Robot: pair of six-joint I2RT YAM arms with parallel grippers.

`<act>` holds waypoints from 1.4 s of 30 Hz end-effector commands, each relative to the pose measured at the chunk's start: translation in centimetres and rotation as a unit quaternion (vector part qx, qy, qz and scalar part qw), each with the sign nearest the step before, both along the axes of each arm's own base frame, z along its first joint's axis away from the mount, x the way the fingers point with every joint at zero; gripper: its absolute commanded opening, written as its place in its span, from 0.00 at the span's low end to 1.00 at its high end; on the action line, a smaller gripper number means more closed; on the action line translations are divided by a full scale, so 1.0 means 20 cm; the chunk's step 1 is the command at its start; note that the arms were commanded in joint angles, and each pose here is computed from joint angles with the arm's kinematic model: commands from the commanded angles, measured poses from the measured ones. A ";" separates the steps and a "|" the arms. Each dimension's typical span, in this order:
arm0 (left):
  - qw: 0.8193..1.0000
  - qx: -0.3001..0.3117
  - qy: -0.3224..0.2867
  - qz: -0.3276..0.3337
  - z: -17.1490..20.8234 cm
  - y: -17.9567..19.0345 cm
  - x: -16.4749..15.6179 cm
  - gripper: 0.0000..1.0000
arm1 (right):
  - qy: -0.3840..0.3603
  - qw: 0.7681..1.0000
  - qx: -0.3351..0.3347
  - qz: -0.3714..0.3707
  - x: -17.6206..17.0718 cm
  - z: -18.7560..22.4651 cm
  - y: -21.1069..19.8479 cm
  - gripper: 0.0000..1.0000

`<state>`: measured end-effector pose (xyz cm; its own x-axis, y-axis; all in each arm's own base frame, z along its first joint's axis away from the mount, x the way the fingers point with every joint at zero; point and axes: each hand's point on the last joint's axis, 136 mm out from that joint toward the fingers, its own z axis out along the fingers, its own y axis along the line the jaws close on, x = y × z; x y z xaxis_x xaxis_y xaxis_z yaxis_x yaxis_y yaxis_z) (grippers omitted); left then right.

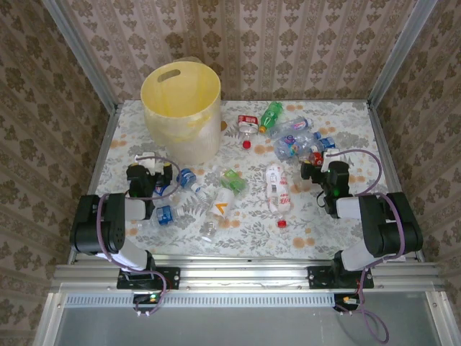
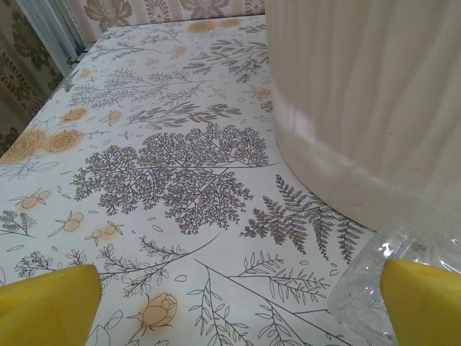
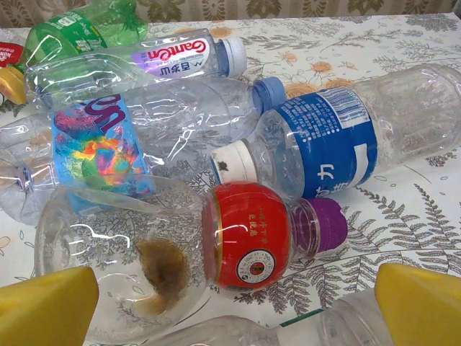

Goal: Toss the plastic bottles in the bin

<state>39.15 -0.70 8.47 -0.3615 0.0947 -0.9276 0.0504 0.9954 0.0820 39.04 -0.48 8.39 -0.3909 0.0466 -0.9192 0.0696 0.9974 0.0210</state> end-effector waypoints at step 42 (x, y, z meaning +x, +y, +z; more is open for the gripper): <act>0.994 0.023 -0.100 0.026 0.54 -0.08 -0.10 1.00 | -0.019 0.999 0.029 -0.032 -0.07 0.47 -0.01 1.00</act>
<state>37.76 -2.81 17.81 -0.1784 0.1337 -0.9748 0.0264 0.9910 0.1310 38.94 -1.07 19.30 -0.2517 0.0834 -0.9642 0.1139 0.9919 0.0560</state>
